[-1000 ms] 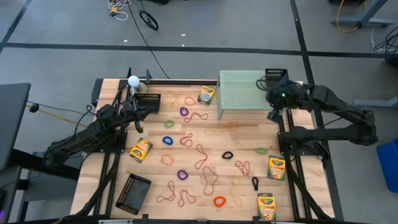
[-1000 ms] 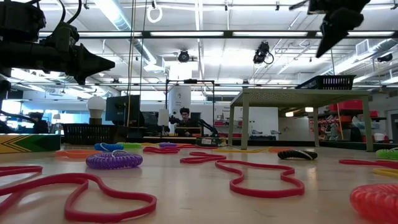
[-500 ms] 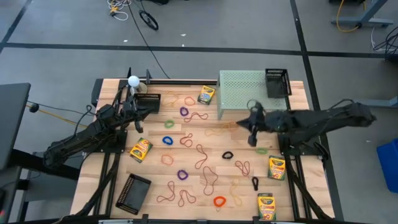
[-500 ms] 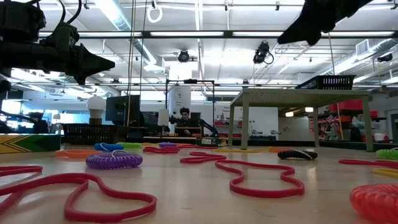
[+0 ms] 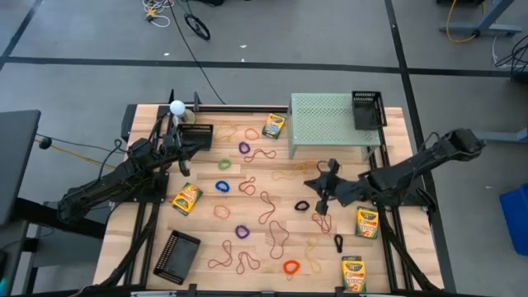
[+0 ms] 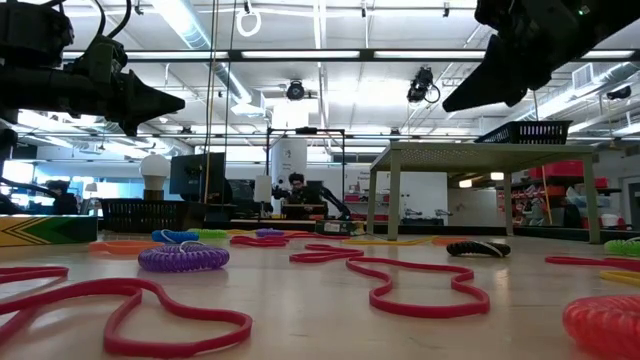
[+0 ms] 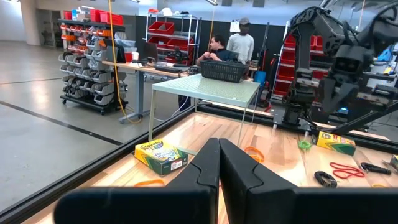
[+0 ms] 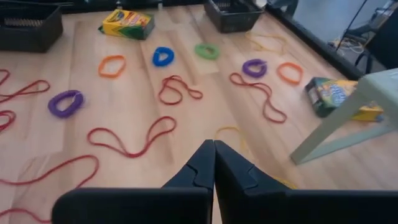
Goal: Pick & Place Office Desk Supplies
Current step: Put the top black basket on the shelf
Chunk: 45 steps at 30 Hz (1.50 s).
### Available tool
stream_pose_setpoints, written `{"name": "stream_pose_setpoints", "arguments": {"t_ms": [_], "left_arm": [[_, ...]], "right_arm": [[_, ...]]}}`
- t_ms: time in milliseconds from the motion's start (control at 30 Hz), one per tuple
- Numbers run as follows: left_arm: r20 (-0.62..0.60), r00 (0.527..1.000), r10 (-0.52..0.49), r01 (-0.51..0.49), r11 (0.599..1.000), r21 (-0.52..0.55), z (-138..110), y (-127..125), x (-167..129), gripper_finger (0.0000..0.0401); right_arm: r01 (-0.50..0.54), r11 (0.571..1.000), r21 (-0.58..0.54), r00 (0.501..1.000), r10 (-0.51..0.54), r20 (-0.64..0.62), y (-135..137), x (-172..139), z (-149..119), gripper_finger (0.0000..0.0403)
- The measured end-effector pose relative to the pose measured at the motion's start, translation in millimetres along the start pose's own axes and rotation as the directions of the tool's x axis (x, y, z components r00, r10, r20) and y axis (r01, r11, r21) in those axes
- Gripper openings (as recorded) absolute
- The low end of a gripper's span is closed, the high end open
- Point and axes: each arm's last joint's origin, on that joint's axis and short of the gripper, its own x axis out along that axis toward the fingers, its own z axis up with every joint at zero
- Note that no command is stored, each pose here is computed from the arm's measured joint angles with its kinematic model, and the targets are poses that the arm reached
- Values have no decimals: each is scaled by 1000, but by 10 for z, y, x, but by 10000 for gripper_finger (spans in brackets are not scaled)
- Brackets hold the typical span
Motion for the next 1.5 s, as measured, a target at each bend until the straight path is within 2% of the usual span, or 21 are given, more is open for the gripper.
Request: {"name": "stream_pose_setpoints", "arguments": {"t_ms": [267,633,1000,1133,1367,1433,1500], "left_arm": [[0,1000,0,0,1000,0,1,0,0,7],[0,1000,1,-1,1000,0,1,0,0,7],[0,1000,0,0,1000,0,1,0,0,7],[0,1000,0,0,1000,0,1,0,0,7],[19,1000,14,-14,1000,21,18,3,0,7],[59,997,53,-55,998,28,54,12,-1,7],[77,995,69,-68,998,-18,71,16,-2,7]], "right_arm": [[-16,1000,-13,1000,16,19,136,33,-46,8],[-16,1000,22,995,14,98,132,47,51,8],[-19,1000,25,994,17,105,135,46,59,9],[-68,996,63,994,62,92,153,41,53,9],[-231,970,75,972,227,64,191,48,70,9],[-237,969,72,971,233,56,204,95,56,9],[-210,976,57,977,207,45,211,168,24,9]]}}
